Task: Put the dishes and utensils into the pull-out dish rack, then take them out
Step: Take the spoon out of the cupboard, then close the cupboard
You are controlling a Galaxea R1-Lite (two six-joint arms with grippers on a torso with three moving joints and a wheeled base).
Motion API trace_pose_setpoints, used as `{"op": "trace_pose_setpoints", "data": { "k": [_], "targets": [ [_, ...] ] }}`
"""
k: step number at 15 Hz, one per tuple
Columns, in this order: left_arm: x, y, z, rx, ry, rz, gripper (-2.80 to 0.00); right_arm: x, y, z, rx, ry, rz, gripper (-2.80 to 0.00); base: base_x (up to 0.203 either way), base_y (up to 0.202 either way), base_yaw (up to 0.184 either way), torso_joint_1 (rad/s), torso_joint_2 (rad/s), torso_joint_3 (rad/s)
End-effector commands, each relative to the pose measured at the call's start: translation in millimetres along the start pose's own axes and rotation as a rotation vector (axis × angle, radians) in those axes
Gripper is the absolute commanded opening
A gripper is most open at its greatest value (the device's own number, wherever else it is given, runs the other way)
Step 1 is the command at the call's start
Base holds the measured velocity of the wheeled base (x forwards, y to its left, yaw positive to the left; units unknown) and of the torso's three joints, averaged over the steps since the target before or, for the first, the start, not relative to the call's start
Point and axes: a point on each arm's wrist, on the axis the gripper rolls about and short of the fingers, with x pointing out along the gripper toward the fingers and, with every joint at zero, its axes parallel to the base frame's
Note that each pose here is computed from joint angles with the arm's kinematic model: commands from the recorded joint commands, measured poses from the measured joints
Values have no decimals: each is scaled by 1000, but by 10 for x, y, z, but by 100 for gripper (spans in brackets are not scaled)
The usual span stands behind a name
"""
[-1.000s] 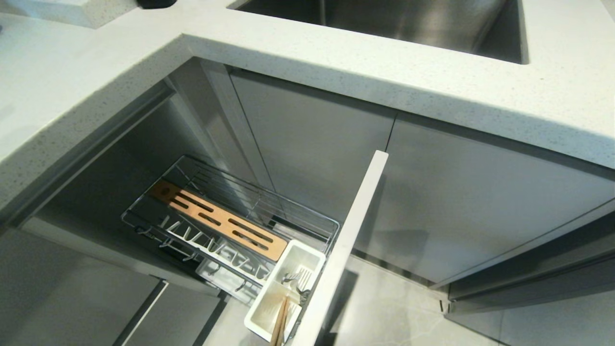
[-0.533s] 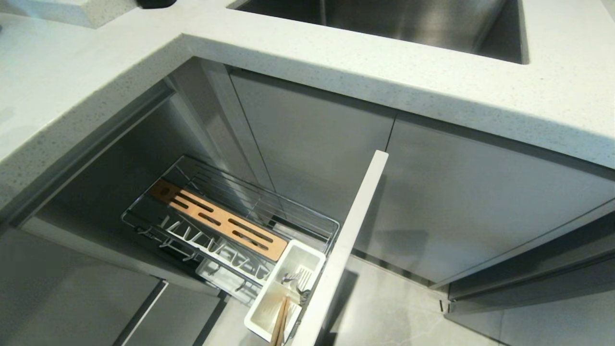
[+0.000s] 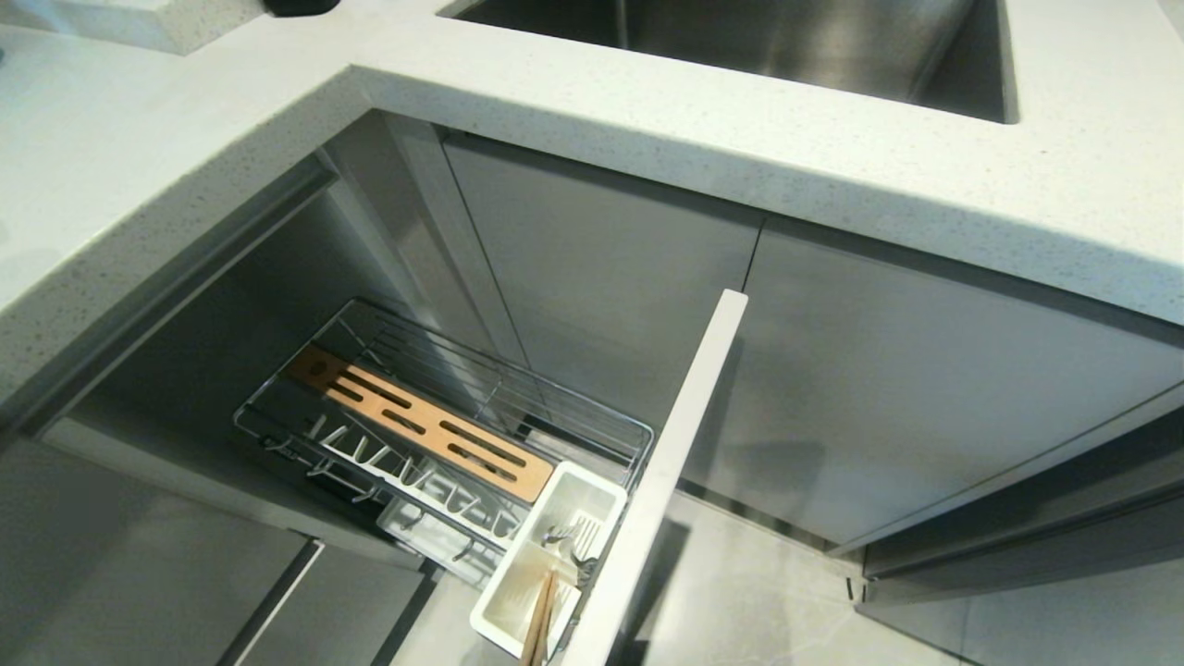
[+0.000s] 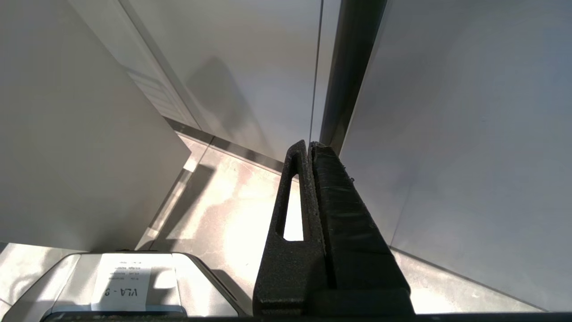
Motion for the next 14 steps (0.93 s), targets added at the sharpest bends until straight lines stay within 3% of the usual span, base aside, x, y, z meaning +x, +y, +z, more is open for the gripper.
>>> {"op": "trace_pose_setpoints", "data": {
  "k": [1,14],
  "targets": [
    [-2,8,-7,-3,-1,5,-280,1,0,-4,0,2,0,-280,0,0,0,0,0,0],
    [95,27,-126,-19,50,38,-280,1,0,-4,0,2,1,-280,0,0,0,0,0,0]
  ]
}}
